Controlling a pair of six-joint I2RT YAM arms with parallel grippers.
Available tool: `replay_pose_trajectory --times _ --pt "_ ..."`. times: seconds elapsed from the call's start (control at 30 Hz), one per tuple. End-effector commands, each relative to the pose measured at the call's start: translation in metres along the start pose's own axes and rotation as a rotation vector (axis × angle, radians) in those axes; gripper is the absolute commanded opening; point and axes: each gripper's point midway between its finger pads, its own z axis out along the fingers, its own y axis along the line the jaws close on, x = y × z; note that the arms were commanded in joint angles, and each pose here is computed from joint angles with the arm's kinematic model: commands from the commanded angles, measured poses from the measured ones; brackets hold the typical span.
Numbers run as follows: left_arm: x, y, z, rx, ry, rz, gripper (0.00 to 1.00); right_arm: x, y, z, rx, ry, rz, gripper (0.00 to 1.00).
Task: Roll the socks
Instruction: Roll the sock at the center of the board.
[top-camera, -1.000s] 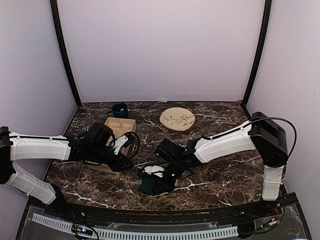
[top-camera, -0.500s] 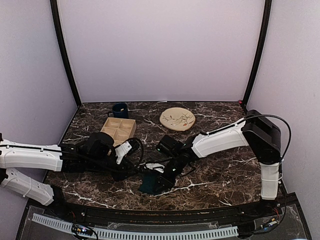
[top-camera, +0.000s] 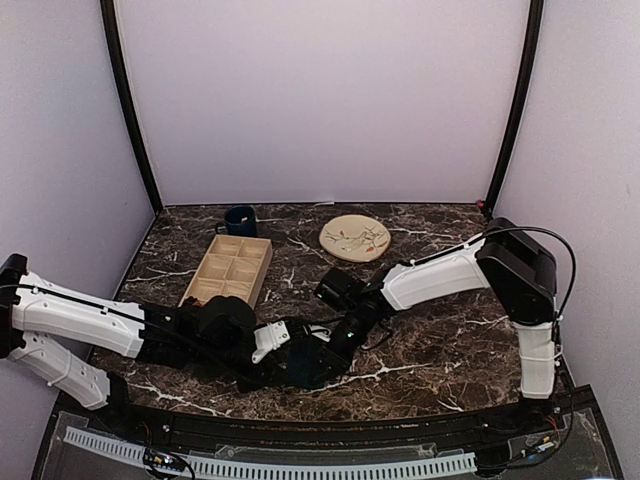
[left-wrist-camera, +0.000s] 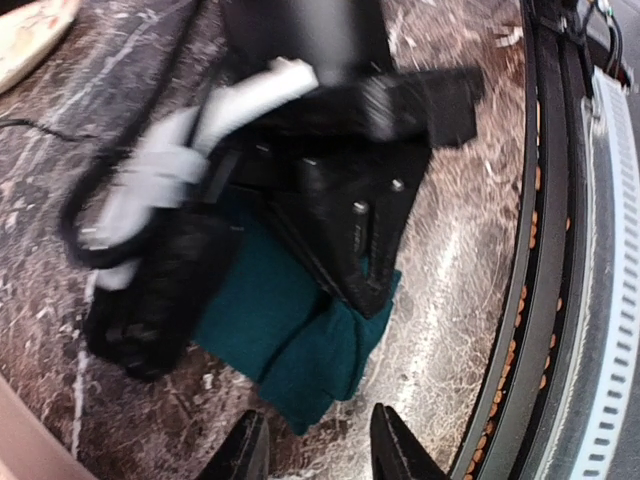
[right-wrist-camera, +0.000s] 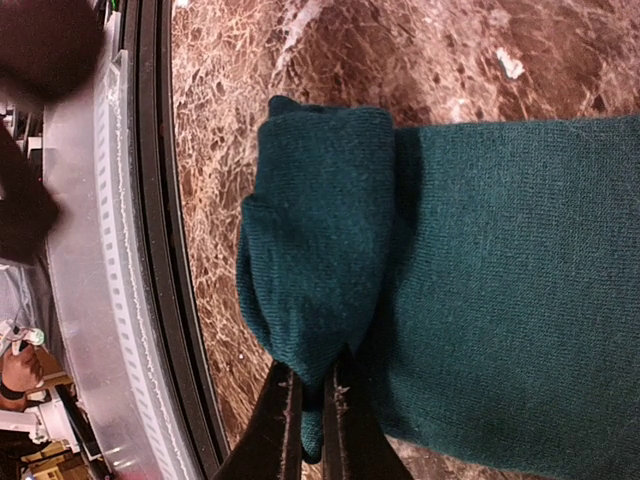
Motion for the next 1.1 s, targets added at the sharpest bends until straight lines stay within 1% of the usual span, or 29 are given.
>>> replay_pose_trajectory --times 0.0,0.27,0.53,0.73,0.9,1.07 --pt "0.003 -0.007 0.010 -0.012 0.058 0.102 0.39 0.024 -0.015 0.007 0.016 0.082 0.080 0.00" --pt "0.009 -0.013 0.025 -0.001 0.108 0.186 0.40 0.024 -0.015 0.006 0.007 0.088 0.083 0.00" --pt "0.016 -0.012 0.037 -0.003 0.143 0.225 0.40 0.024 -0.014 0.007 -0.003 0.093 0.080 0.00" --pt "0.013 -0.012 0.043 -0.004 0.141 0.253 0.40 0.026 -0.014 0.008 -0.009 0.099 0.082 0.00" --pt "0.016 -0.012 0.048 -0.005 0.165 0.275 0.40 0.026 -0.013 0.007 -0.009 0.102 0.080 0.00" --pt "0.011 -0.010 0.048 -0.016 0.143 0.285 0.40 0.029 -0.014 0.008 -0.009 0.106 0.082 0.00"
